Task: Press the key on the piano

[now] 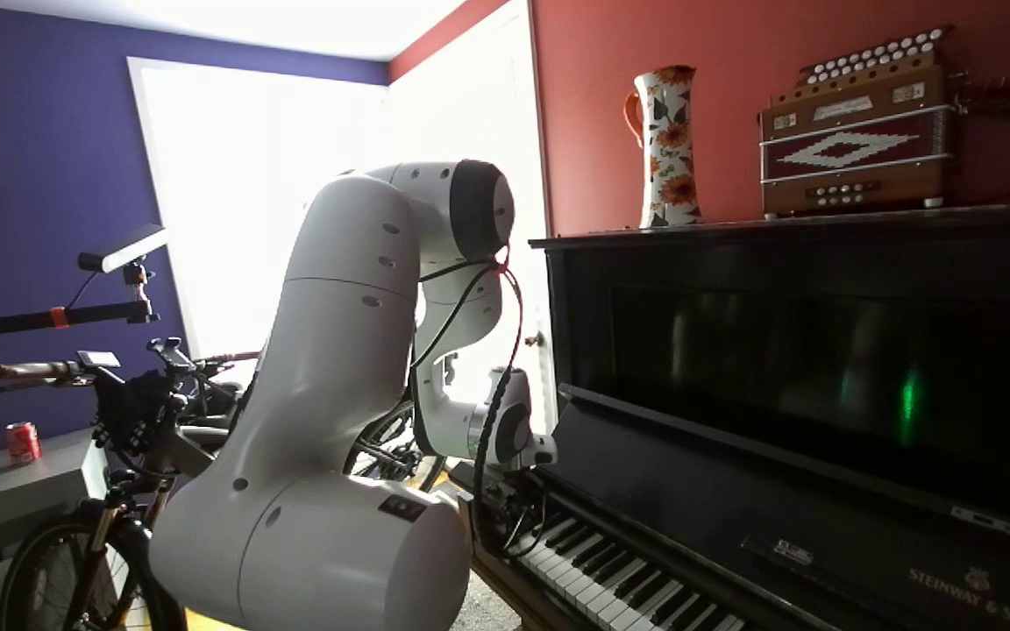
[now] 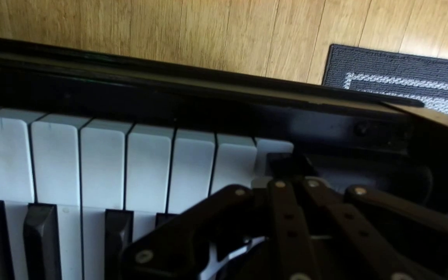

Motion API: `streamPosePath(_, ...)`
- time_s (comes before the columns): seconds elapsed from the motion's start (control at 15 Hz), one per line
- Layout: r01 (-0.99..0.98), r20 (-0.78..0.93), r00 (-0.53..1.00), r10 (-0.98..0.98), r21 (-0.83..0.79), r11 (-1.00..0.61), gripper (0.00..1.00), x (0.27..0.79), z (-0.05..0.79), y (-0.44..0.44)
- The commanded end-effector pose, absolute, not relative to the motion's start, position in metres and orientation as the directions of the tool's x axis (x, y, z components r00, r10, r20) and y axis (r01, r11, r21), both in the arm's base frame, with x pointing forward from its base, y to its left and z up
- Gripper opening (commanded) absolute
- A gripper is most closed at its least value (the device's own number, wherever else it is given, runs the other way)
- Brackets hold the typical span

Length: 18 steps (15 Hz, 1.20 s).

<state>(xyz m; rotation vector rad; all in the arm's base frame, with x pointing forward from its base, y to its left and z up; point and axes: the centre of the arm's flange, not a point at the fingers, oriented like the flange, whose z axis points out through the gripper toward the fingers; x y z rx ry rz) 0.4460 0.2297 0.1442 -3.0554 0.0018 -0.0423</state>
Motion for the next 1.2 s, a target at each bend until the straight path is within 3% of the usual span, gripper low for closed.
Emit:
streamPosePath(0.0,0.014,0.047,0.999,0.01,-0.092,-0.996,0.0,0.444,0.145,0.225)
streamPosePath(0.8,0.009,0.097,0.995,0.001,-0.089,-0.996,0.0,0.452,0.188,0.215)
streamPosePath(0.87,0.01,0.099,0.995,0.001,-0.092,-0.996,0.03,0.453,0.191,0.215)
streamPosePath(0.93,0.014,0.1,0.995,0.004,-0.101,-0.995,0.27,0.453,0.194,0.215)
streamPosePath(1.07,0.027,0.105,0.994,0.017,-0.099,-0.995,0.31,0.454,0.202,0.214)
streamPosePath(1.13,0.036,0.103,0.994,0.026,-0.101,-0.994,0.39,0.454,0.206,0.214)
